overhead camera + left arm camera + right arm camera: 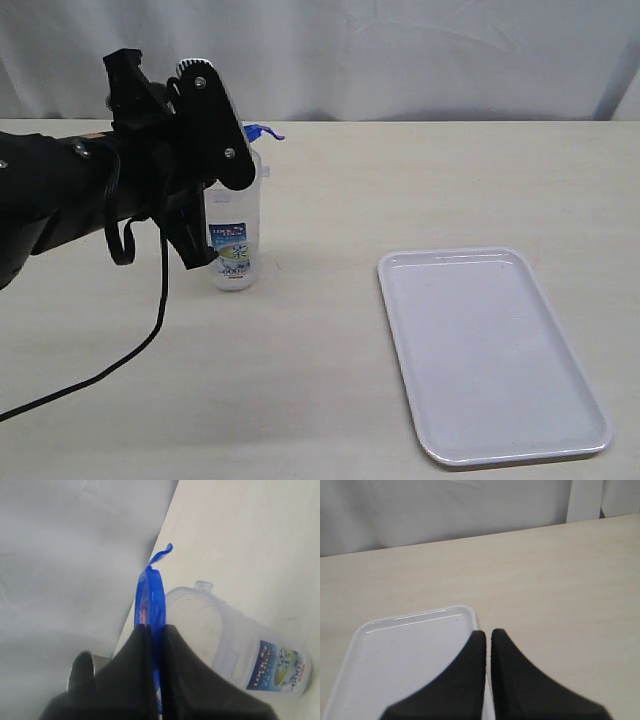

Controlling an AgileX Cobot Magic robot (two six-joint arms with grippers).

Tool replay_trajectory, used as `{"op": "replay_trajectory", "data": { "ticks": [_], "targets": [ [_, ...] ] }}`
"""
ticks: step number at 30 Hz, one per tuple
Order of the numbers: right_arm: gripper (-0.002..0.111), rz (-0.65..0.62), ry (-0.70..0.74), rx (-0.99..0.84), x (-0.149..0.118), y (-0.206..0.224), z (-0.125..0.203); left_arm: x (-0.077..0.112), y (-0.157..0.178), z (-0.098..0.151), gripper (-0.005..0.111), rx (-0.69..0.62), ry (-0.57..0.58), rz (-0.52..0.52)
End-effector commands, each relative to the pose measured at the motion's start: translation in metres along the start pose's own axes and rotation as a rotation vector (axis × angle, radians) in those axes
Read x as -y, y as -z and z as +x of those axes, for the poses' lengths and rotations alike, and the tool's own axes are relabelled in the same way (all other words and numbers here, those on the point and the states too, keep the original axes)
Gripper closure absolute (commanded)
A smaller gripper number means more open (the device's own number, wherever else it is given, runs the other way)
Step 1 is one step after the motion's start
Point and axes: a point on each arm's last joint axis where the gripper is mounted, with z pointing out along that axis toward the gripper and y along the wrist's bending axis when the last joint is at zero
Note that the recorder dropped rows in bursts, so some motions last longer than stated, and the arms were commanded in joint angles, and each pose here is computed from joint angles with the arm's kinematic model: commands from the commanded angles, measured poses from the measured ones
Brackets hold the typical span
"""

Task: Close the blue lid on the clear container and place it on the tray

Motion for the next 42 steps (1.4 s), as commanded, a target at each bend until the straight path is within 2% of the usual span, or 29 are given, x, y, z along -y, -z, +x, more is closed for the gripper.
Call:
{"op": "replay_trajectory", "data": {
  "ticks": [1,8,22,38,42],
  "targets": [
    [0.104,-0.002,0.003,-0.002,0.000,0.000,0.001,0.004,0.002,-0.004,0.107,0.026,-0.017,0.040],
    [0.104,-0.002,0.003,-0.002,0.000,0.000,0.001,0.010,0.002,0.006,0.107,-0.018,-0.031,0.029],
    [0.104,-0.002,0.003,-0.002,0.000,0.000,0.001,0.020,0.003,0.009,0.107,-0.002,-0.047,0.089],
    [0.104,-0.002,0.003,-0.002,0.000,0.000,0.001,0.026,0.004,0.017,0.106,-0.031,-0.065,0.091],
    [0.104,-0.002,0.003,-0.002,0.000,0.000,0.001,0.026,0.004,0.017,0.082,-0.030,-0.065,0.092]
  ]
}}
